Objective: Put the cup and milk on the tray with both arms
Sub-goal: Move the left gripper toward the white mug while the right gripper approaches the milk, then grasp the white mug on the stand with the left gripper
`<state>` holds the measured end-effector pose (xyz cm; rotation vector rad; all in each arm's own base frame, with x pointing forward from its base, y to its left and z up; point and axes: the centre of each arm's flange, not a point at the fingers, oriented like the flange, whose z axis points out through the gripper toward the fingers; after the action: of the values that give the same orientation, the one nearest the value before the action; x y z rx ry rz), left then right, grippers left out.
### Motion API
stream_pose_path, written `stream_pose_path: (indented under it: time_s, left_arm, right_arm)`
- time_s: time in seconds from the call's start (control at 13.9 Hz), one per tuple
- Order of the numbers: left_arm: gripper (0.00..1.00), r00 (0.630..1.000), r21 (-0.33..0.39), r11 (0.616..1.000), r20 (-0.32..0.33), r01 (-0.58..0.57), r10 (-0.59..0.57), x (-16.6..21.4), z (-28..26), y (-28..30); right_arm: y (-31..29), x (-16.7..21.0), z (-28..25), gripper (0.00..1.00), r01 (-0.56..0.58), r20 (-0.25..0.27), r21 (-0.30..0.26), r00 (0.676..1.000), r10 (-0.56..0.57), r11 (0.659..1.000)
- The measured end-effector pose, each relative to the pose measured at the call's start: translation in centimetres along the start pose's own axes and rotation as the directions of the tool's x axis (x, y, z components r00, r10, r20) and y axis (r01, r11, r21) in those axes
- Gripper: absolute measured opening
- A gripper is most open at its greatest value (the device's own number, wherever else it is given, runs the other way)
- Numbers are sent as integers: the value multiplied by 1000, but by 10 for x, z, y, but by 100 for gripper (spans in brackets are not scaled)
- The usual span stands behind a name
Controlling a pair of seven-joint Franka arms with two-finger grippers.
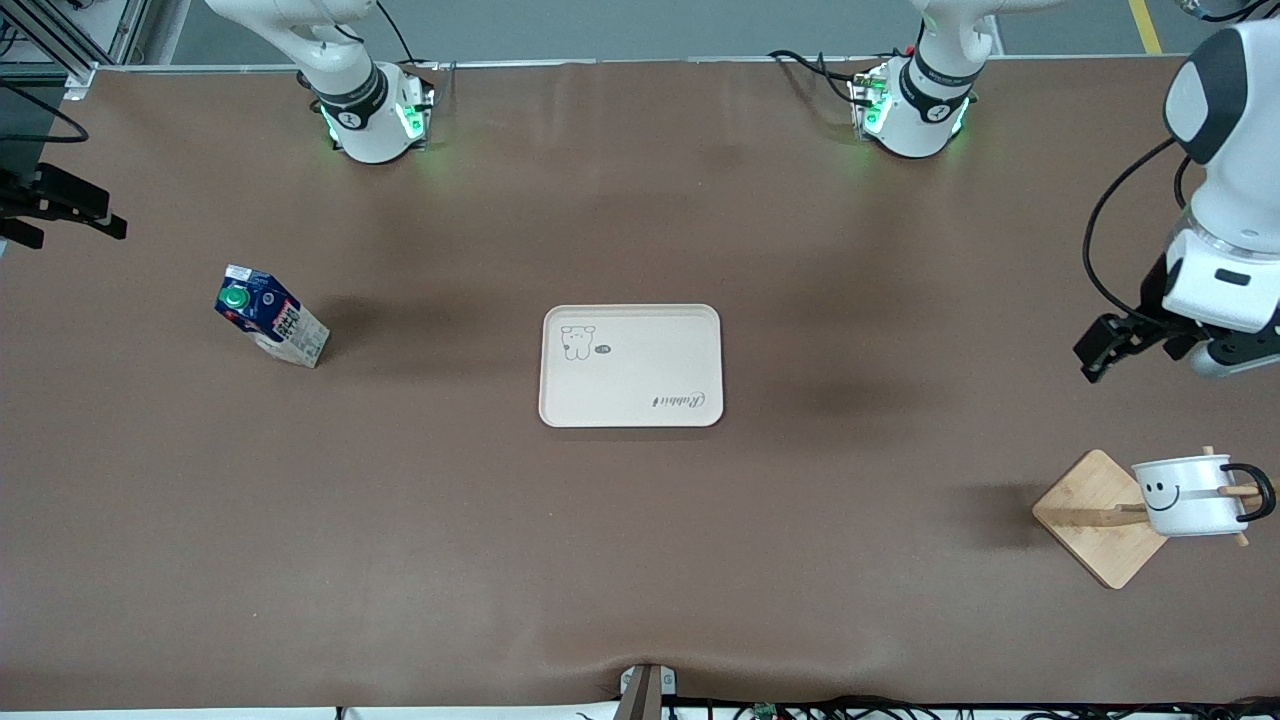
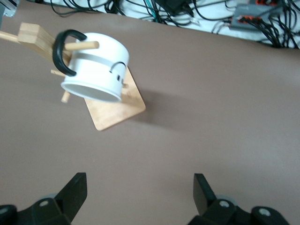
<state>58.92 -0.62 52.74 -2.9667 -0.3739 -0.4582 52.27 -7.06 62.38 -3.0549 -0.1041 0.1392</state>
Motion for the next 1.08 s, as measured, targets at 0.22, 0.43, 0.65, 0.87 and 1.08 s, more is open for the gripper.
stream_pose_path:
  time_s: [0.22,0.43,0.65,0.87,1.08]
  left_arm:
    - [100,999,-12,999,-32,33,-33,-3,31,-17]
    - [100,993,-32,994,-50,107,-109,-10,59,-19]
    - [100,986,-49,987,-58,151,-154,-13,76,-17]
    - [100,981,-67,983,-85,172,-177,-8,89,-22]
    - [100,983,-45,990,-126,130,-135,-7,108,-21]
  right_arm:
    - [7,13,15,100,-9,18,-4,1000,9,1000]
    - [16,26,32,100,-23,49,-1,999,23,1000]
    - [38,49,76,100,-55,117,5,992,54,998]
    - [57,66,111,100,-82,171,10,982,79,997]
    - [71,72,130,100,-104,204,15,974,99,994]
